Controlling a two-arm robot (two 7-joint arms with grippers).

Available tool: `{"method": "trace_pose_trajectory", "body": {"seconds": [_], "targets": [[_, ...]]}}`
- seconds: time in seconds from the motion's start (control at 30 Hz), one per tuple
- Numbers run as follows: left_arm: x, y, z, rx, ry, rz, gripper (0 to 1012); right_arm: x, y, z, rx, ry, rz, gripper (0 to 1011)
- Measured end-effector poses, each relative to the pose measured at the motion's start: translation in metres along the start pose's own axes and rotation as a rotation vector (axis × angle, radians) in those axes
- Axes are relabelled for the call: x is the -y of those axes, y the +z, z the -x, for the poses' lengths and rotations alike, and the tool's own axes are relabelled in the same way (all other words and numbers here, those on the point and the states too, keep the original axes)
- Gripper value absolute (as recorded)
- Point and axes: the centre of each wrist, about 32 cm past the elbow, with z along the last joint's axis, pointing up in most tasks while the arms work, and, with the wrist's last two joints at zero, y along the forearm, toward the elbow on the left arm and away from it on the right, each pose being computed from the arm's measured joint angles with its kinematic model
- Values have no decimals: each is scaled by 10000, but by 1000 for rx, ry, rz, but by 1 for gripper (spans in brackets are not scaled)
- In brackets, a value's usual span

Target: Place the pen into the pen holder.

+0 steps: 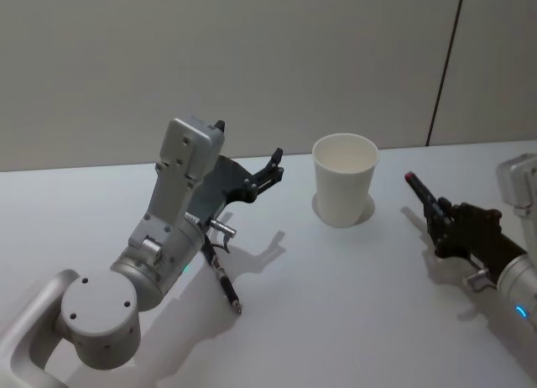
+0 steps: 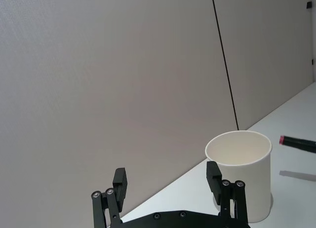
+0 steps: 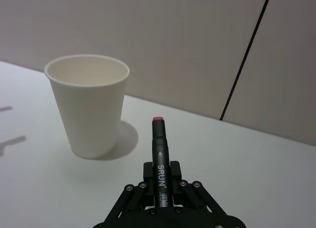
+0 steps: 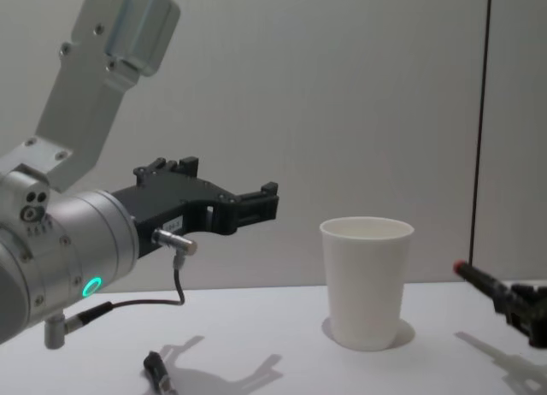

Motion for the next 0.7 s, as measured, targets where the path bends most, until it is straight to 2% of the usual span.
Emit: {"method": "trace_pose_trajectory", "body": {"seconds": [0.43, 0.5, 0.53, 0.63, 0.7], "targets": [[0, 0, 0, 0, 0, 0, 1001, 19, 40, -44, -20, -27, -201, 185], [0, 0, 0, 0, 0, 0, 1001, 3, 73, -55, -27, -30, -254, 185], [0, 0, 0, 0, 0, 0, 1001, 3, 73, -55, -27, -30, -254, 185], [0, 0, 0, 0, 0, 0, 1001, -44, 122, -71, -37, -28, -324, 185], [0, 0, 0, 0, 0, 0, 1001, -71, 142, -76, -43, -27, -351, 185]]}}
